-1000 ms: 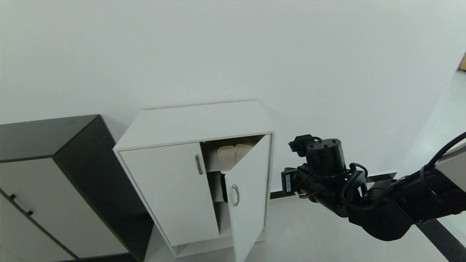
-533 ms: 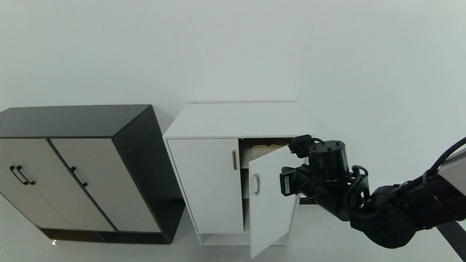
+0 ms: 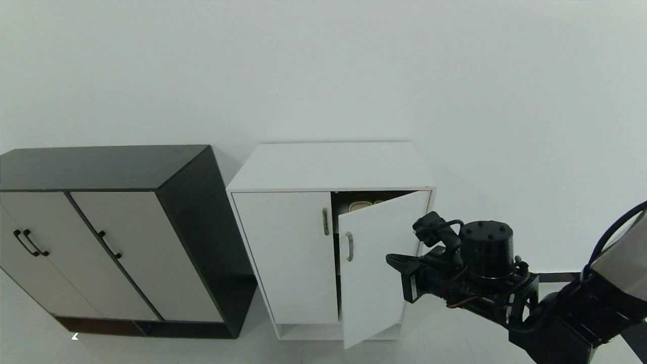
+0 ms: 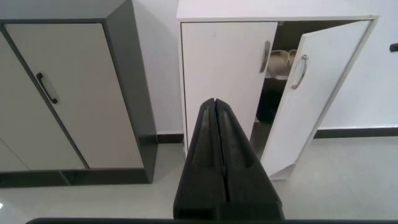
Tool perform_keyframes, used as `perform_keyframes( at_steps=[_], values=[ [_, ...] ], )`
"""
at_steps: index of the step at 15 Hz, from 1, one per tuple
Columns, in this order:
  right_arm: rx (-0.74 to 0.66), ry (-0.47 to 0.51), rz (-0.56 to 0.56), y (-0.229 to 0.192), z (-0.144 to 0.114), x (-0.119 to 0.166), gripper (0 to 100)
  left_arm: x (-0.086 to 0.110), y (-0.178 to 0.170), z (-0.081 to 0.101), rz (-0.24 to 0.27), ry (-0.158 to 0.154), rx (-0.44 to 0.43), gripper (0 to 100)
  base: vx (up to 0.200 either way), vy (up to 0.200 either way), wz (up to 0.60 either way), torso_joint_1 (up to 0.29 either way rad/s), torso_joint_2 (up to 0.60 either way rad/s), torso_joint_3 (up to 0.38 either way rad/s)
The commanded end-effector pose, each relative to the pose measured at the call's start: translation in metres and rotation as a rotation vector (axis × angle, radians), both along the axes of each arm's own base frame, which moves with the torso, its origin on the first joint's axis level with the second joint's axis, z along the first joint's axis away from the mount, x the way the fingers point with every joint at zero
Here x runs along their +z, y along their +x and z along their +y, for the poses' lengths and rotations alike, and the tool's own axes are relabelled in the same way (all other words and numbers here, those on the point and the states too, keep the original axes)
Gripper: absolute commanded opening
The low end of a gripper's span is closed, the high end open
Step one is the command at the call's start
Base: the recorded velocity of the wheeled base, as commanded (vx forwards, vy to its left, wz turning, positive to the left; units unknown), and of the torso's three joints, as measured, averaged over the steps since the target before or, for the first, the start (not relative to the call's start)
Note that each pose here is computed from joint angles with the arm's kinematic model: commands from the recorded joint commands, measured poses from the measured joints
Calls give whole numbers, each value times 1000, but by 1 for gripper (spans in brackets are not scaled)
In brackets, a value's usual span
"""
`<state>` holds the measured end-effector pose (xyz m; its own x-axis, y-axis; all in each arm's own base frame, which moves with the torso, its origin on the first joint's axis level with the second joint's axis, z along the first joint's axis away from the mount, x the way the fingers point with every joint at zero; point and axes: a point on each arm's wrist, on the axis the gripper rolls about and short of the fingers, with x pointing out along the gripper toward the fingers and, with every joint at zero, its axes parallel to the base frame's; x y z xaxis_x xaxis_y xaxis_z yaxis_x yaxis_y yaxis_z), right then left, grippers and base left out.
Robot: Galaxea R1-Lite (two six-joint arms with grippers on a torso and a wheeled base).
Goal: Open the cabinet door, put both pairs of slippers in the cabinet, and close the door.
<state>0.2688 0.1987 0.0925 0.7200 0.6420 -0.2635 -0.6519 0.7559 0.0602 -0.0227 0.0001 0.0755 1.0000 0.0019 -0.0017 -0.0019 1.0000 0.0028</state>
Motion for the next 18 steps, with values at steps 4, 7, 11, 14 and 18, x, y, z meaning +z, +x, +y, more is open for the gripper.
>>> perform_keyframes(
  at_steps=[4,7,11,14,18],
  values=[
    [2,-37,44,10,9,-43,0,0,0,0,0,0,3,0,200,0,0,-2,0,4],
    [5,-36,40,9,12,-43,0,0,0,0,0,0,3,0,200,0,0,10,4,-1],
    [-19,-44,34,10,15,-41,0,0,0,0,0,0,3,0,50,0,0,-1,1,2],
    [-56,-62,45,17,20,-34,0,0,0,0,0,0,3,0,0,0,0,0,0,0],
    [-64,-52,42,24,23,-36,0,0,0,0,0,0,3,0,0,0,0,0,0,0]
  ],
)
